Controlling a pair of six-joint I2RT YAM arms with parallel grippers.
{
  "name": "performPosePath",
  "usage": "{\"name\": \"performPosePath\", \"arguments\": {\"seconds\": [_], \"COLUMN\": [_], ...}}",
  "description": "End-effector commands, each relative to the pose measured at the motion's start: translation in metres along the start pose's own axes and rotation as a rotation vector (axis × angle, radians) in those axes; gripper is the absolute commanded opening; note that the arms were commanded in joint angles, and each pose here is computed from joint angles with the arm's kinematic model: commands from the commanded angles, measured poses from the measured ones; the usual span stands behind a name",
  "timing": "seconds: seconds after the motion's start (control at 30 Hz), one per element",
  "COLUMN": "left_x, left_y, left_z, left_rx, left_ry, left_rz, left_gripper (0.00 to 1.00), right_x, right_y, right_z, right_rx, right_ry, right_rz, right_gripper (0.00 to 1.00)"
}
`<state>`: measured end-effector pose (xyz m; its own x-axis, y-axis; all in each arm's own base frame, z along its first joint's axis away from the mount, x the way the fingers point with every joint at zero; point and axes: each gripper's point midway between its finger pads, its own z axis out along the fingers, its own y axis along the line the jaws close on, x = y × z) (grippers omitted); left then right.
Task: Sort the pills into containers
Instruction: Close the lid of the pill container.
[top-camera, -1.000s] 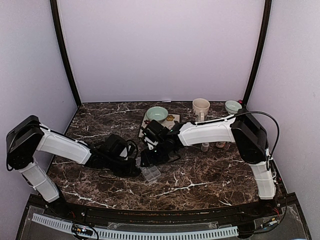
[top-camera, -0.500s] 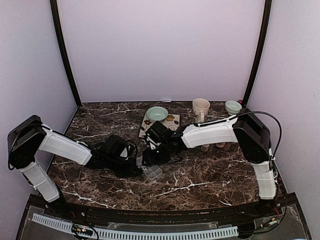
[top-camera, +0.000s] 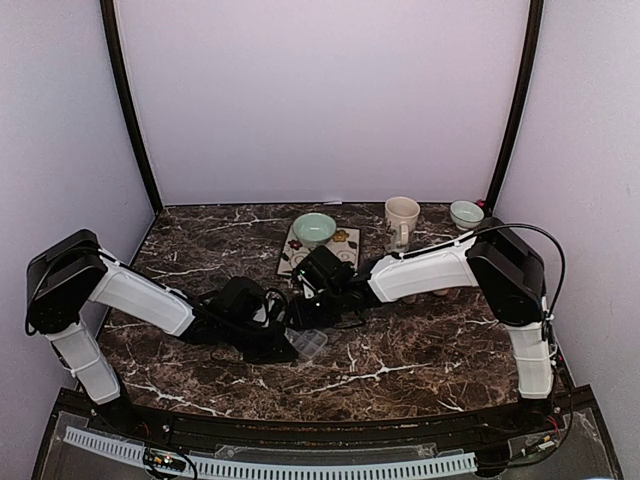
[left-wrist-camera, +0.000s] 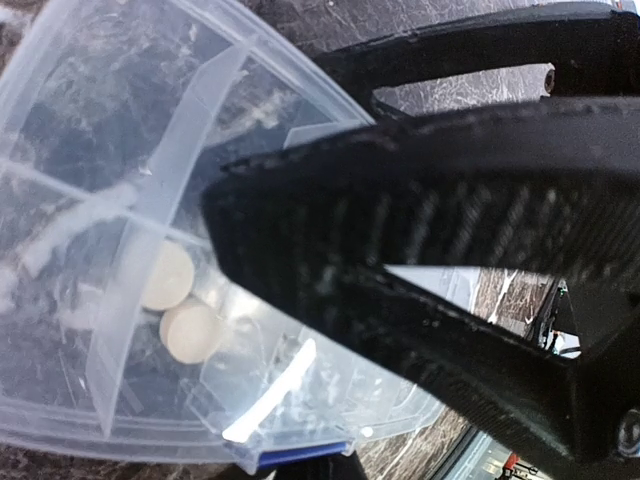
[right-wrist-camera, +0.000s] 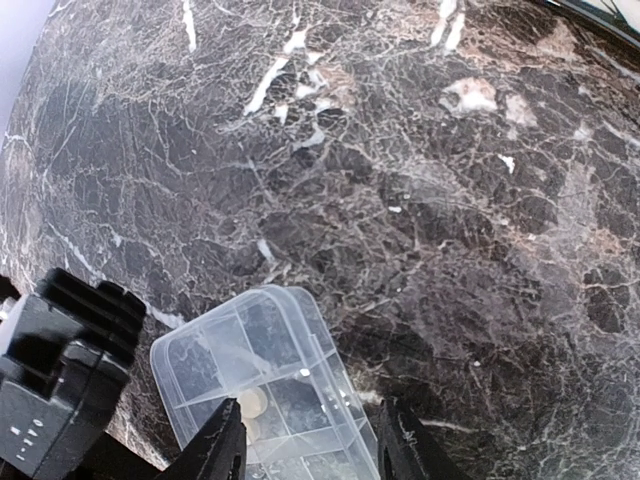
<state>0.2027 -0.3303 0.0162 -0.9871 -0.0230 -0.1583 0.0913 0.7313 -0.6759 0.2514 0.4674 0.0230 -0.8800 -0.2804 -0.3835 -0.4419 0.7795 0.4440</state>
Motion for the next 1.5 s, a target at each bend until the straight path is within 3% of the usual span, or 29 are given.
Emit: {"name": "performPosePath", "arguments": {"seconds": [0.0,0.43,0.97,1.23,1.47], "left_x": [-0.024,-0.009,-0.002,-0.031,-0.049], "left_y": [0.005,0.0,-0.013,0.009,0.002], "left_z": [0.01,-0.022,-0.083,-0.087,-0.066], "left_rx": [-0.044,-0.058,-0.059,-0.133,-0.138], "left_ry": [-0.099,-0.063,-0.094,-0.18,-0.137], "left_rz": [0.008,0.124,0.164,0.144,0.188], "left_gripper": [0.0,0.0,0.0,0.0,0.0], "right_x": [0.147,0.118,0.089,0.092,0.094], "right_y": [-0.033,-0.049,-0.047,-0.051,-0.049], "right_z": [0.031,0.019,0.008,0.002,0.001], "right_rx": [0.073,0.116,0.113,0.142,0.158], "right_ry": [0.456,0.365,0.29,0.273,0.256], "right_rz": [0.073,0.067,0.021,-0.013,-0.06], "right_gripper": [0.43,0.56,0.59,0.59,0.61]}}
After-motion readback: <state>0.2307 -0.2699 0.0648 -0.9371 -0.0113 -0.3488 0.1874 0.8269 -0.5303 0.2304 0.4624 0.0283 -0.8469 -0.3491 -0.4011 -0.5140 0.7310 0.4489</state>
